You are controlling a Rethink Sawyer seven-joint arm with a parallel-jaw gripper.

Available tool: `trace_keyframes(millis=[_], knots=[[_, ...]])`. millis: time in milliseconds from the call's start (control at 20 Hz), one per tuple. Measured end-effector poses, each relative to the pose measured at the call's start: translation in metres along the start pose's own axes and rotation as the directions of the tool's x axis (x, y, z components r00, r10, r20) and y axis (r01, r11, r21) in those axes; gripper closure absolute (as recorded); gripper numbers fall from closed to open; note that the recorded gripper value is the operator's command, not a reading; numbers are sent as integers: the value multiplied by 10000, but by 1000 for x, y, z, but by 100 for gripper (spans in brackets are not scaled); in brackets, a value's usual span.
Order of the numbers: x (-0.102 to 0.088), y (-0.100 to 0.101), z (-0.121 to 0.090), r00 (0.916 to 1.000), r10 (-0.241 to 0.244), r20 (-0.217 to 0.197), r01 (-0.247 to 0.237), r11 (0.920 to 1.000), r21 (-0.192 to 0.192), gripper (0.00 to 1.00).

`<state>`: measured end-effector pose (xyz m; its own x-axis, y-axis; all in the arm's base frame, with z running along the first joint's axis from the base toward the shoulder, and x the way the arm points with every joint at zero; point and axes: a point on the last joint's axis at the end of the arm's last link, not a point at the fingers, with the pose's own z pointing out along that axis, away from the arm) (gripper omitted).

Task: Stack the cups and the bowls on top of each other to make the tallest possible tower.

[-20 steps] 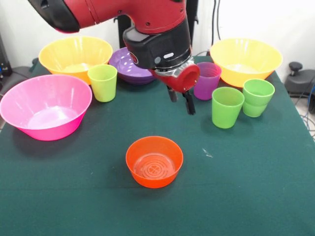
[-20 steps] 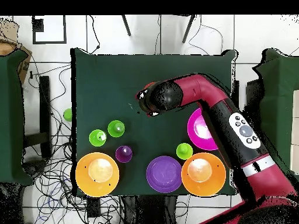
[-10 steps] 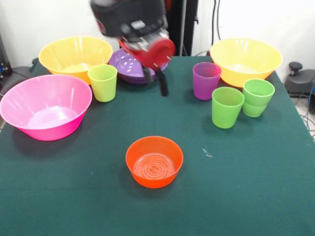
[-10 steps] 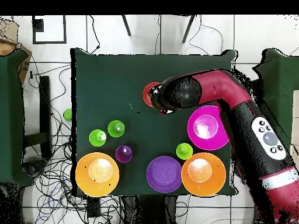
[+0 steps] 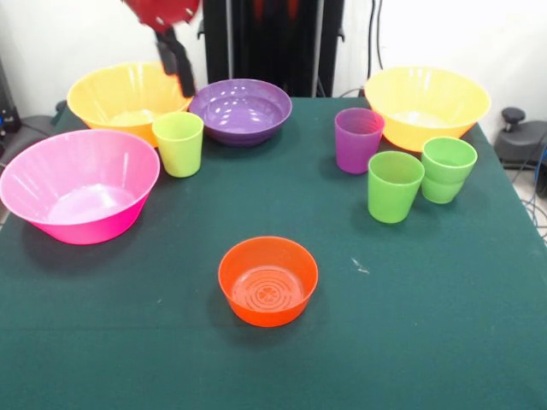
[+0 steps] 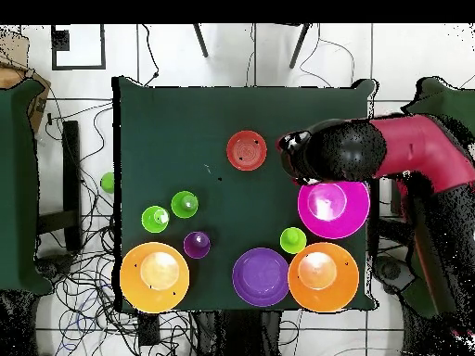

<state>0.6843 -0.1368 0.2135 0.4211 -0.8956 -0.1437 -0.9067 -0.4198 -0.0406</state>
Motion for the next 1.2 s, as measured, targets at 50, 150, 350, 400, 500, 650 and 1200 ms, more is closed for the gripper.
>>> trace_keyframes(millis=[50, 150, 350, 400, 500, 650, 1200], knots=[[3, 7, -3, 10000, 65, -34, -65, 10000, -40, 0], [6, 20, -6, 9999, 162, -52, -162, 9998, -102, 0], [9, 53, -2, 9993, 359, 34, -358, 9992, -162, 0], [9, 60, -1, 9992, 395, 59, -394, 9991, -164, 0], [8, 82, 6, 9987, 492, 151, -489, 9986, -192, 0], [5, 104, 12, 9982, 567, 207, -563, 9982, -186, 0], [-30, 166, 25, 9964, 731, 430, -723, 9972, -193, 0]])
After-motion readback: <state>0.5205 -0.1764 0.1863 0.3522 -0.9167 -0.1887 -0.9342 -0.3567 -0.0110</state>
